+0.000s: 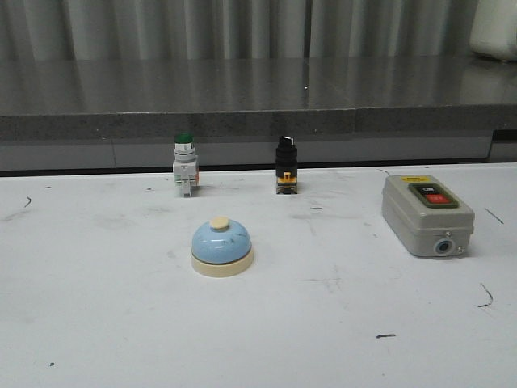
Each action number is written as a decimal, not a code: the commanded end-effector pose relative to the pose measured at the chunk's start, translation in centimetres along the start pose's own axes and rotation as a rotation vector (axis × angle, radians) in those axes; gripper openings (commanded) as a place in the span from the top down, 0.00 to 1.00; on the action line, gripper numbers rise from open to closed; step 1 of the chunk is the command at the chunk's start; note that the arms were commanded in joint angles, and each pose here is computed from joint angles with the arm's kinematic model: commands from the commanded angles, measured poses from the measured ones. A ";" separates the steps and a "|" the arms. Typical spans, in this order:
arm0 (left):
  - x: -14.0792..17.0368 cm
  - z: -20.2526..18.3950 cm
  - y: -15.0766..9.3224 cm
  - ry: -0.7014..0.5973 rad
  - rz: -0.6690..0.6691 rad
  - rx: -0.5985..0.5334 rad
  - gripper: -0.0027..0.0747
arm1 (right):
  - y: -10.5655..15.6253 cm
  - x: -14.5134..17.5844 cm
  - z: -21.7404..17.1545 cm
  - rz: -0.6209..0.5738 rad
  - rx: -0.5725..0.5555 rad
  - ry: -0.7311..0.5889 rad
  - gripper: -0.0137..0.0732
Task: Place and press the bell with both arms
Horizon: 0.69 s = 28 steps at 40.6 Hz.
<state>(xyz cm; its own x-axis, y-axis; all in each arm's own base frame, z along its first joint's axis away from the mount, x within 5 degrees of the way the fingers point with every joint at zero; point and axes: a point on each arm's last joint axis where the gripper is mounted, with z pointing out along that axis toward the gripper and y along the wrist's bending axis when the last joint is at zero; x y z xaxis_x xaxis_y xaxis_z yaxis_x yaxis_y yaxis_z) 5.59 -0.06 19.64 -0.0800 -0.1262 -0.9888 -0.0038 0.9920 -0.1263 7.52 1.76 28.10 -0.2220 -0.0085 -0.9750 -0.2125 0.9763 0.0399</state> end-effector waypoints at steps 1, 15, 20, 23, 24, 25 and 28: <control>-0.1 0.0 0.0 -0.081 -0.008 0.007 0.99 | -0.1 -1.4 -0.2 -0.015 0.015 -0.090 0.92; -0.1 0.0 0.0 -0.081 -0.008 0.007 0.99 | -0.1 -1.4 -0.2 -0.015 0.015 -0.090 0.92; -0.1 0.0 0.0 -0.081 -0.008 0.007 0.99 | -0.1 -1.1 -0.1 -0.014 0.016 -0.088 0.92; -0.1 0.0 0.0 -0.081 -0.008 0.007 0.99 | -0.3 -0.7 -0.1 -0.026 0.034 -0.101 0.92; -0.1 0.0 0.0 -0.081 -0.008 0.007 0.99 | -0.4 -0.4 -0.1 -0.026 0.043 -0.108 0.92; -0.1 0.0 0.0 -0.081 -0.008 0.007 0.99 | -0.4 -0.3 -0.2 -0.025 0.053 -0.122 0.92; -0.1 0.0 0.0 -0.081 -0.008 0.007 0.99 | -0.8 0.6 -0.6 -0.019 0.100 -0.158 0.92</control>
<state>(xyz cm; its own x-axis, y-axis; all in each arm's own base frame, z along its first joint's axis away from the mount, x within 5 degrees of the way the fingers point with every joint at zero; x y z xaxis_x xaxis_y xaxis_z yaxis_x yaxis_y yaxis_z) 5.59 -0.06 19.64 -0.0800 -0.1262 -0.9888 -0.0038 0.9920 -0.1263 7.25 1.33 26.59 -0.2025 -0.0027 -0.9793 -0.1663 0.9856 0.0317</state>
